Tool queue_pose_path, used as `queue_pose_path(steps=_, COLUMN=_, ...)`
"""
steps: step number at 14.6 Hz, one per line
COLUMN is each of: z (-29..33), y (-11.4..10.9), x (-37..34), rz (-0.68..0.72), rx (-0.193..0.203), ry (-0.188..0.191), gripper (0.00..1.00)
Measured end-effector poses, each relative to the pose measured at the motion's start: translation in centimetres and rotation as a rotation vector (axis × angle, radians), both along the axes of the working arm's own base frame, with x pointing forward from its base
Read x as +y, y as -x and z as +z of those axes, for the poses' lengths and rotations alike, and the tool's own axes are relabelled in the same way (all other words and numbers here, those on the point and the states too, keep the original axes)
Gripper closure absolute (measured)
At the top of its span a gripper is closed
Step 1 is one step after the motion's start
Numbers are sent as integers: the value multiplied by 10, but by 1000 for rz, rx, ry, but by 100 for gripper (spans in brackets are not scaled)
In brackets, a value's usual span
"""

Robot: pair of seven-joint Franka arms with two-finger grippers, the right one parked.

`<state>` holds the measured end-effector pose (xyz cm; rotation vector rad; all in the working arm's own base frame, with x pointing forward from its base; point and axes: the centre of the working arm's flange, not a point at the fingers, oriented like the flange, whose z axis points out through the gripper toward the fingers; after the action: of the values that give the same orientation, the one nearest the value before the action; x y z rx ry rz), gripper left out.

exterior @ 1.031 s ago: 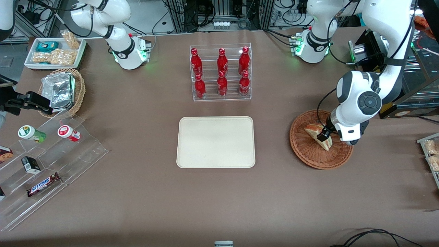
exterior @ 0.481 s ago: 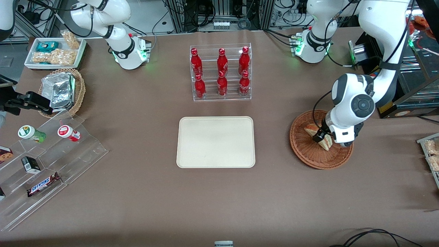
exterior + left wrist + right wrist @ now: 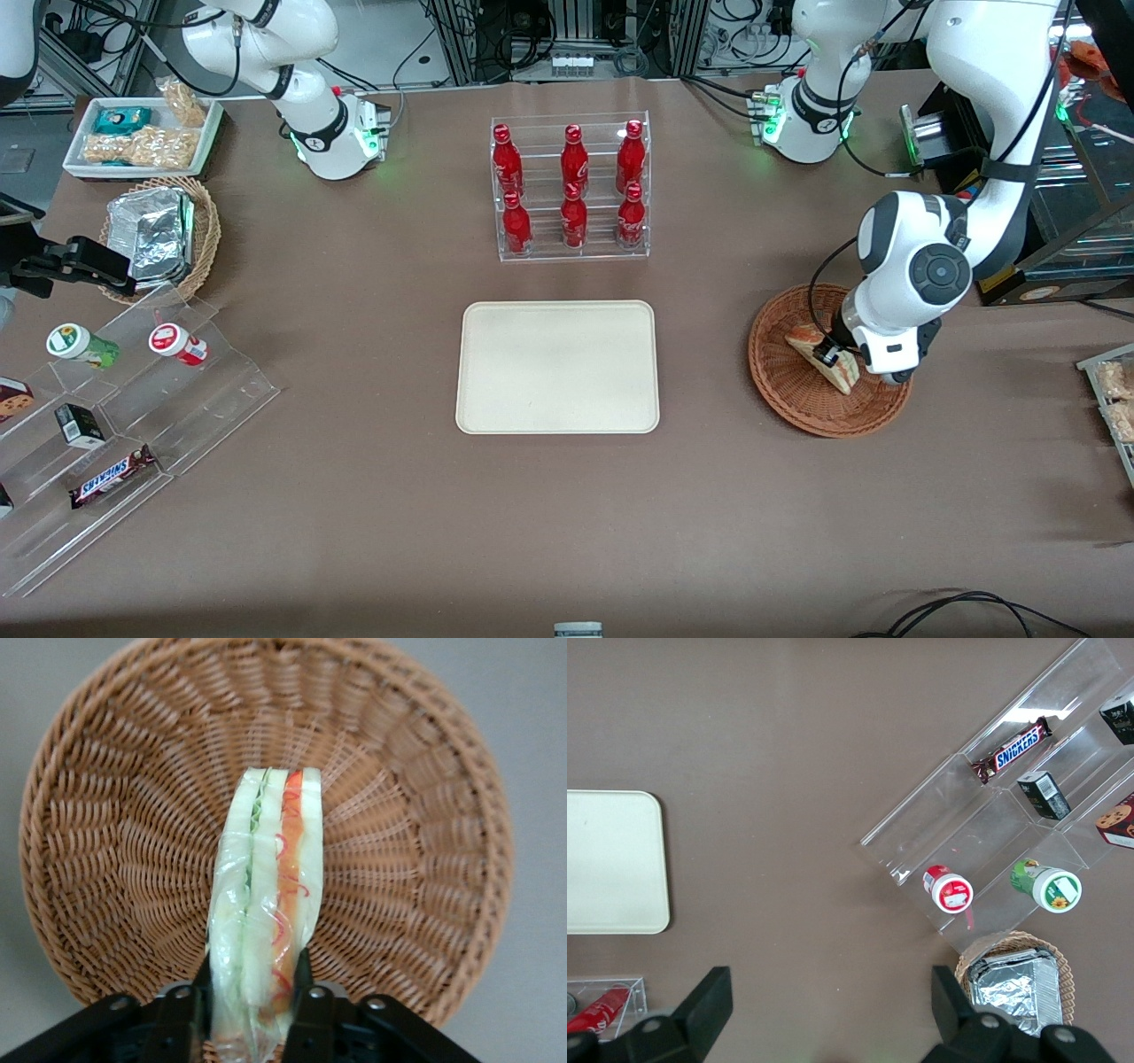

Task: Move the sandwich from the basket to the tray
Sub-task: 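Close the left gripper on the sandwich and lift it, then carry the sandwich with the left gripper over the cream tray, then lower the sandwich onto the tray and open the left gripper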

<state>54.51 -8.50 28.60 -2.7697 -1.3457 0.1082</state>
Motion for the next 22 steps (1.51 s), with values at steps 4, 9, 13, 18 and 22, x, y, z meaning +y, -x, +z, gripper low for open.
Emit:
queue_pose_path(steps=4, z=75, y=-17, x=-11, rz=-94, rx=42, ry=-44, gripper=82)
queue_pose_path(steps=9, z=139, y=-8, x=-133, rz=-401, rx=55, ry=-42, gripper=87)
queue_pose_path(steps=13, z=111, y=12, x=-243, rz=-596, rx=91, ry=40, gripper=87)
queue_pose_path(steps=18, z=42, y=17, x=-346, rz=-716, rx=112, ry=99, gripper=87)
queue_pose_path(steps=22, z=-1, y=26, x=-396, rz=-750, rx=67, ry=166, gripper=87)
